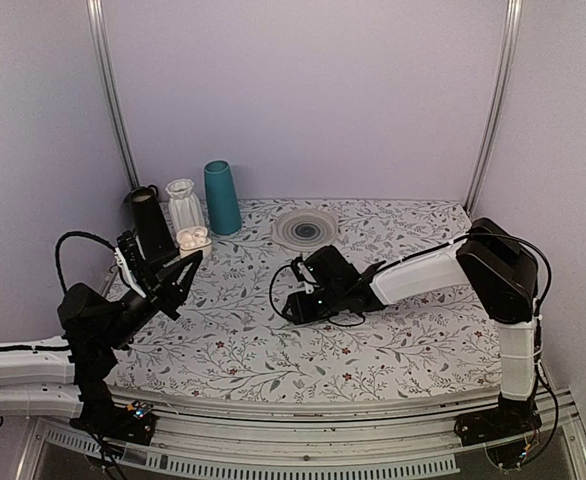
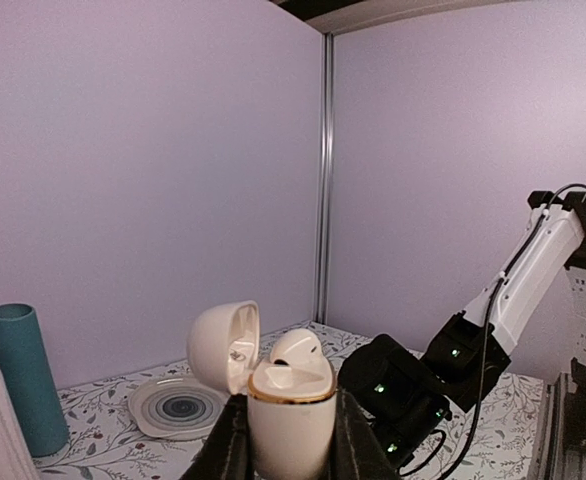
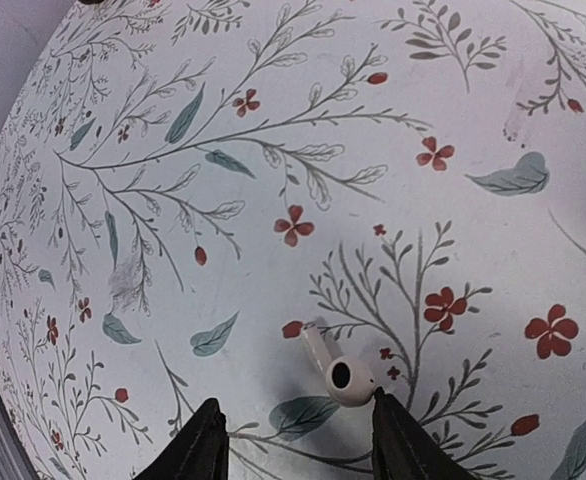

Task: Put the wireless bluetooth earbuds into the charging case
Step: Adjust the left earbud at the center of the board.

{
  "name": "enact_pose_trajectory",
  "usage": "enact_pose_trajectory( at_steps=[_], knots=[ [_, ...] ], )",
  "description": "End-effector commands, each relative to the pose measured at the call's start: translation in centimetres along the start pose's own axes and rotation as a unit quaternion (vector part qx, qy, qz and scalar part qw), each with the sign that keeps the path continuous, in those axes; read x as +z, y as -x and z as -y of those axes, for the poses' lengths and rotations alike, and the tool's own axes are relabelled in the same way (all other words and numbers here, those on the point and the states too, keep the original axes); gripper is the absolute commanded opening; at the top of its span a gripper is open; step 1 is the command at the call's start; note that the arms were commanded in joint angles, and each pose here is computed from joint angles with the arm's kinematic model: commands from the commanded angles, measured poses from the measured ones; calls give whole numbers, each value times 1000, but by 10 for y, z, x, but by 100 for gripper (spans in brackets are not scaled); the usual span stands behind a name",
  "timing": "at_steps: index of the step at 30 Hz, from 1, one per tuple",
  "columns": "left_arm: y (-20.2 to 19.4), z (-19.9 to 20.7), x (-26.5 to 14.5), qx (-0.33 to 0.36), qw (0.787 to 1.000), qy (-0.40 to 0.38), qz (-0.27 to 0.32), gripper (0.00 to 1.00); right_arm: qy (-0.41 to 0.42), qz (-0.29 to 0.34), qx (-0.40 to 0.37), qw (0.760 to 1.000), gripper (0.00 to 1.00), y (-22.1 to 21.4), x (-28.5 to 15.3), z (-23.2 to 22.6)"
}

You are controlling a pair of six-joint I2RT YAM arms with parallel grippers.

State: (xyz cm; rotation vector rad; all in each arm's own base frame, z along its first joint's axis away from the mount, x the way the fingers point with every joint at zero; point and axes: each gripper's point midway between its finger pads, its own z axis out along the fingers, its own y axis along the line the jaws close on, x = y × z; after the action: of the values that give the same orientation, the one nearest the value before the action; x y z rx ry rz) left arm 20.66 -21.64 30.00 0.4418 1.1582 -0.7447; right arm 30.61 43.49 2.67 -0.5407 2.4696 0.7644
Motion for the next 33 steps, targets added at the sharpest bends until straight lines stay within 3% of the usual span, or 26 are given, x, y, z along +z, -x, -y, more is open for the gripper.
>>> enact_pose_trajectory(
  at_steps=[1,7,13,23,33],
  knots=[
    [13,-2,1,-3,1000,3,18,0,29,-5,-7,1000,49,-3,-11,-26],
    [12,-2,2,-3,1000,4,18,0,46,-10,-15,999,49,1,-12,-41],
    [12,-3,1,-2,1000,6,17,0,10,6,-22,1000,49,9,-20,-30],
    [12,-4,1,1,1000,8,17,0,-34,16,-102,994,48,21,-17,-9],
    [16,-4,2,3,1000,8,19,0,-42,8,-179,983,39,29,-10,-11]
  ],
)
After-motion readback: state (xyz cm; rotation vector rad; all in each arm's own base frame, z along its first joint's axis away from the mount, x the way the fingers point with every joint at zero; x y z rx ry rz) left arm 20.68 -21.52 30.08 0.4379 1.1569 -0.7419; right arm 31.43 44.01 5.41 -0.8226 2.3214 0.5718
